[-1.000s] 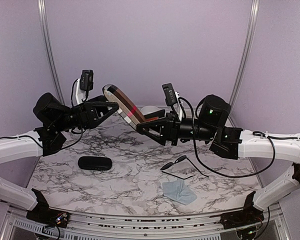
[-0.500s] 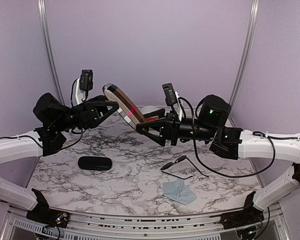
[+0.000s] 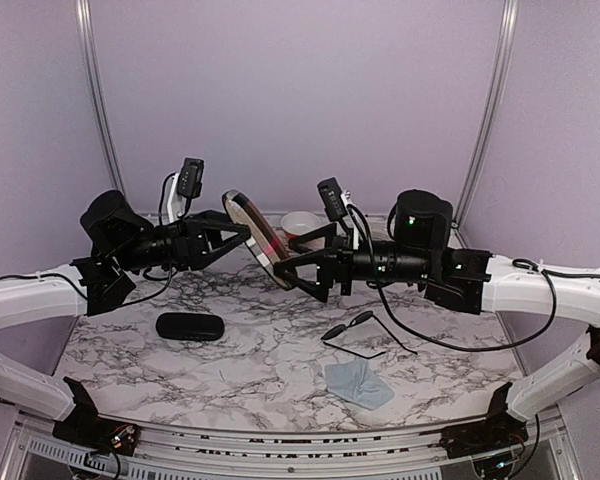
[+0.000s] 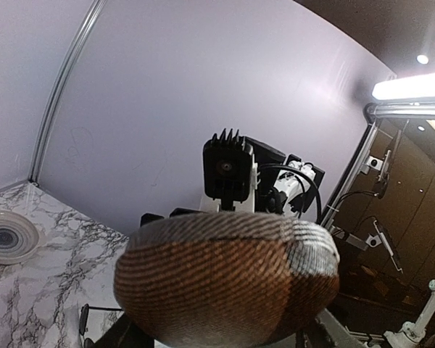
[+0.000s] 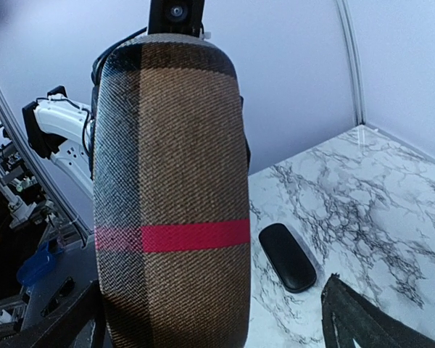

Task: Organize the sunglasses
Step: Pass from the right arm to the left, then open the sunglasses case.

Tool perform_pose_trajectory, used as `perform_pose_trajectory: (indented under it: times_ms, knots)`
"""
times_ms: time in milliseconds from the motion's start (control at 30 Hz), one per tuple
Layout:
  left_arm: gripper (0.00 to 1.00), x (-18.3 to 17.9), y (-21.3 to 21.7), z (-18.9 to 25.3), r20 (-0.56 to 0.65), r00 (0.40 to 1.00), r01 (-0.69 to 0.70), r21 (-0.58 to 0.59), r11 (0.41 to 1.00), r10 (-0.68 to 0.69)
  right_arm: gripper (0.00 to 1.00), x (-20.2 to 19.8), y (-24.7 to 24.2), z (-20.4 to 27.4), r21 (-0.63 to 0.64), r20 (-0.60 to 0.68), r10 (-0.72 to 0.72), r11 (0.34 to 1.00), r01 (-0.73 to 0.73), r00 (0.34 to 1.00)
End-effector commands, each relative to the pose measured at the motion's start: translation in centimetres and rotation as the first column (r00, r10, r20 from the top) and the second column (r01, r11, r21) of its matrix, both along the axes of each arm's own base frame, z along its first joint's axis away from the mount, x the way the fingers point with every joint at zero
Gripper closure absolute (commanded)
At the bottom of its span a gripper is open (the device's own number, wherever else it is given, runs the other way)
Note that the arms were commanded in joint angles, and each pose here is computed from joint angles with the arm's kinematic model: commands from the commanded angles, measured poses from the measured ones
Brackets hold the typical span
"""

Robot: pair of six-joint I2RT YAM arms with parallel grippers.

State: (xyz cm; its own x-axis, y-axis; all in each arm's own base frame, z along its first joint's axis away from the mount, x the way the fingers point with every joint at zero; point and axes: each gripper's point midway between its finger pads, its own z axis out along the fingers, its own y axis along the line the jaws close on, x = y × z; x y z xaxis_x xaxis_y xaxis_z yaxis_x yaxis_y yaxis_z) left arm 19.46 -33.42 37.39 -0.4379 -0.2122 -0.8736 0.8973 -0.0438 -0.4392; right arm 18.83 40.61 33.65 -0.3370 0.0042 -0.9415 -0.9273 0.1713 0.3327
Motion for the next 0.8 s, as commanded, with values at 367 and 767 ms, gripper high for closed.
perform_pose_trajectory:
  times_ms: [367, 767]
  knots:
    - [0.60, 3.9, 0.2, -9.3, -0.099, 0.964, -0.166, 0.503, 0.848, 0.247, 0.00, 2.1, -2.4, -2.4, -0.192, 0.090, -0.141, 0.969, 0.156, 0.986]
    - [0.64, 5.7, 1.1, -12.2, -0.032, 0.953, -0.201, 0.679, 0.706, 0.302, 0.00, 3.7, -1.6, -4.5, -0.247, 0.103, -0.180, 0.948, 0.200, 0.978]
